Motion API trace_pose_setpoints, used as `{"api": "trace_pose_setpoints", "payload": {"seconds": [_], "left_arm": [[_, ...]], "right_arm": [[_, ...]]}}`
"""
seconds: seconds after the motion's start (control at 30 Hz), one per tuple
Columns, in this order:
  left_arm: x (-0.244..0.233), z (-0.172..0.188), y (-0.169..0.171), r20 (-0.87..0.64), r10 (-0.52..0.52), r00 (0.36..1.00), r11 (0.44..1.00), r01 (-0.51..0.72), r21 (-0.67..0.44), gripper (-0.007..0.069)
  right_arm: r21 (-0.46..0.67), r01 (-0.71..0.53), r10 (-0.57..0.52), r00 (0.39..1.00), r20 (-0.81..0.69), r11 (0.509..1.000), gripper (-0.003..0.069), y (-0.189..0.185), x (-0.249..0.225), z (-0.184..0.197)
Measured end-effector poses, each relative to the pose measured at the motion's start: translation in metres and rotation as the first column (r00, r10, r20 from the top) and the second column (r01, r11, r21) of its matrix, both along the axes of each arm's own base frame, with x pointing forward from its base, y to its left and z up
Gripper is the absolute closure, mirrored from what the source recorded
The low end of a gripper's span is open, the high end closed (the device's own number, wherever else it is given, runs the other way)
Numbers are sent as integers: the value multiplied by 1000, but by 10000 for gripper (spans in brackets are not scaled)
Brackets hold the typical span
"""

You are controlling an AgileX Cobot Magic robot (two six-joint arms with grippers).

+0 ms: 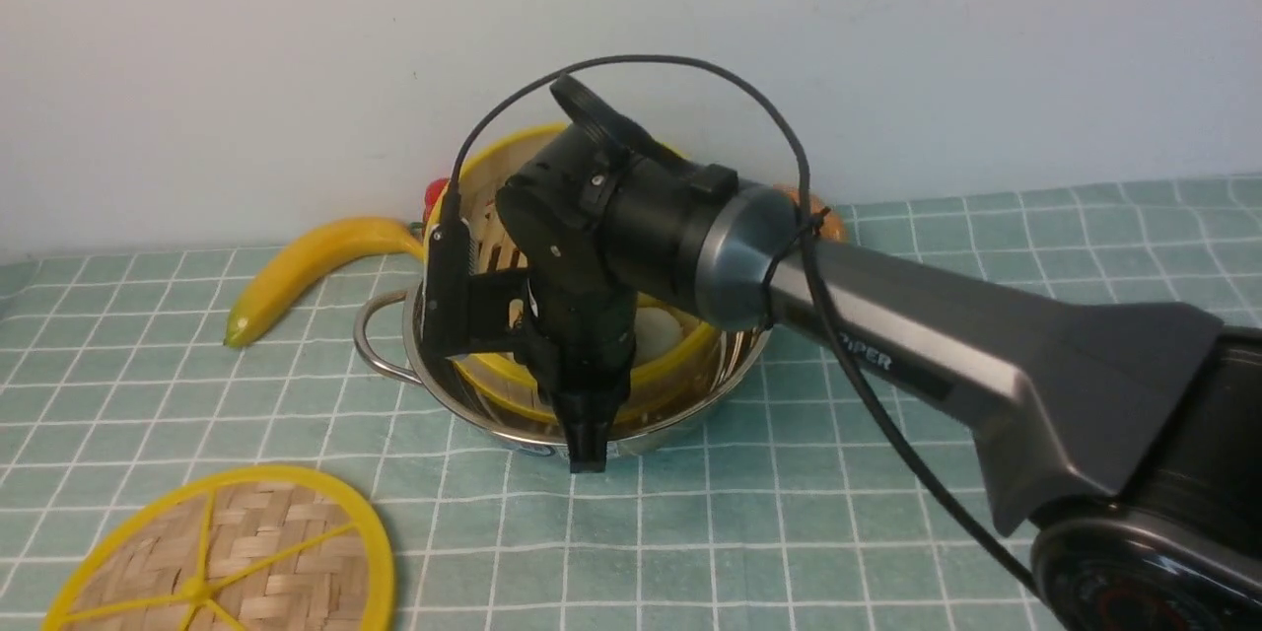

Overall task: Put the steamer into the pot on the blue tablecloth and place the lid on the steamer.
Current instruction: 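Place the bamboo steamer basket of food into the steel pot with the right gripper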

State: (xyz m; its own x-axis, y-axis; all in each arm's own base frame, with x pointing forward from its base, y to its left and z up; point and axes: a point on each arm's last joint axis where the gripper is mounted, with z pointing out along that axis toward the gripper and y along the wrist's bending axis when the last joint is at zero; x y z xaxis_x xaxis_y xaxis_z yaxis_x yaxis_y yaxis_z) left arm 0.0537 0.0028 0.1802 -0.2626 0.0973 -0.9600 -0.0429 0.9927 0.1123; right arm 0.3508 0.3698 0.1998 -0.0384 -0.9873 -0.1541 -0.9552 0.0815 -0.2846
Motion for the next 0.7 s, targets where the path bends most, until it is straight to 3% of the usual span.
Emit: {"api": "trace_pose_setpoints", "payload": {"seconds": [0.5, 0.63, 0.7], "left_arm": [[0, 0, 0, 0, 0, 1000, 1000, 0, 0, 382], [0, 0, 0, 0, 0, 1000, 1000, 0, 0, 382], [0, 0, 0, 0, 0, 1000, 1000, 0, 0, 382]], "right_arm": [[-8, 53, -53, 999, -1, 999, 599, 0, 3, -8], [-3, 54, -54, 999, -6, 999, 554, 0, 2, -8], [-1, 55, -55, 998, -9, 999, 496, 0, 2, -8]]}}
